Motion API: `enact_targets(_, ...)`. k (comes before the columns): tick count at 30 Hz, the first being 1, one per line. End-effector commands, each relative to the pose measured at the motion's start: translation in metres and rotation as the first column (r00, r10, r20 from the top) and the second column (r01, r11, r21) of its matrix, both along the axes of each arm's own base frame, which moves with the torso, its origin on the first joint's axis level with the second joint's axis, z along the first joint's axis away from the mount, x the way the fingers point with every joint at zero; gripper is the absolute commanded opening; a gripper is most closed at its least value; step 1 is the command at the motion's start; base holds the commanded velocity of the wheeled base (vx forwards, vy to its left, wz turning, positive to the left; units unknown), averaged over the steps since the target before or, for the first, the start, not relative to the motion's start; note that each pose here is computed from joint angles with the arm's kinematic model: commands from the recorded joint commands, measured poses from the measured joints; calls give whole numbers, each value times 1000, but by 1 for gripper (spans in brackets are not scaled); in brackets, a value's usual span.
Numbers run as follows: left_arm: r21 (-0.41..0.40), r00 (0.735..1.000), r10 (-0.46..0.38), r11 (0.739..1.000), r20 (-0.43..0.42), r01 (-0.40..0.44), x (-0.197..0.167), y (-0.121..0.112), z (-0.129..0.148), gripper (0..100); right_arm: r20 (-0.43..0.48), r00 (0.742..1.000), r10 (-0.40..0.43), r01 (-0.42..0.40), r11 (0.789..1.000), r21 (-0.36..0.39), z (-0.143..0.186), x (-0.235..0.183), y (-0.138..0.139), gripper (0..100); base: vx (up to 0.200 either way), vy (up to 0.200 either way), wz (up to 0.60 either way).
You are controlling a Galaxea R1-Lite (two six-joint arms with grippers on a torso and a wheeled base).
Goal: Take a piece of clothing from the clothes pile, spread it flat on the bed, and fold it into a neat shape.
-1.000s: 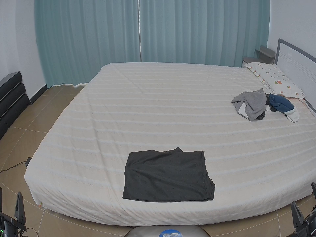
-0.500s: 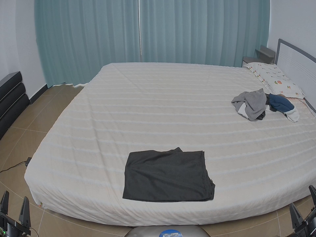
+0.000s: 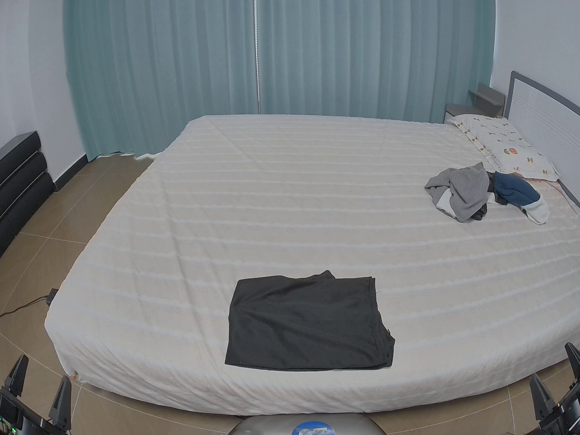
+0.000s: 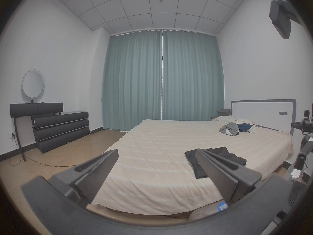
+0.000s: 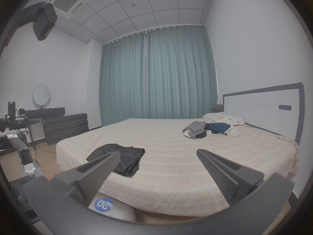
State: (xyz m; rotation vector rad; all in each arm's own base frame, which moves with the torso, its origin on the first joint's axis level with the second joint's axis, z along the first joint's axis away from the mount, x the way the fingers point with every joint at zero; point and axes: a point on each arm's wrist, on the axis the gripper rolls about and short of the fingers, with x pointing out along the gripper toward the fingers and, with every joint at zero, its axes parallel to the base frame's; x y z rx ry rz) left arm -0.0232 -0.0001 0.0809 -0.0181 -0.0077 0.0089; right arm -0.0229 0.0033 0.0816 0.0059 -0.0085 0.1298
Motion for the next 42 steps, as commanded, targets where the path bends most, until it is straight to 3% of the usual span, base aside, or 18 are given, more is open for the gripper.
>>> enact_targets(1,12,1000,-9,1000,-8,9,1,0,-5,100,-54,998,-30,30,1000,6,1,4,0,100,0,0,0)
enact_targets(5,15,1000,-6,1000,-8,6,1,0,-5,100,-55,997,-51,52,999,10,1,5,0,100,0,0,0)
enact_targets(7,16,1000,-3,1000,-9,3,1,0,-5,100,10,1000,-30,30,1000,9,-1,0,-1,100,0,0,0)
enact_targets(10,16,1000,-3,1000,-9,3,1,0,-5,100,35,998,-53,54,998,-26,-1,0,-1,100,0,0,0)
enact_targets(13,15,1000,-3,1000,-9,3,1,0,-5,100,-10,993,-118,117,992,-53,-6,0,-3,100,0,0,0)
enact_targets(15,13,1000,-3,1000,-9,3,1,0,-5,100,-16,994,-107,106,994,-15,-6,0,-3,100,0,0,0)
enact_targets(42,18,1000,-3,1000,-6,3,0,0,-5,100,-11,995,-104,103,995,-16,-6,0,-2,100,0,0,0)
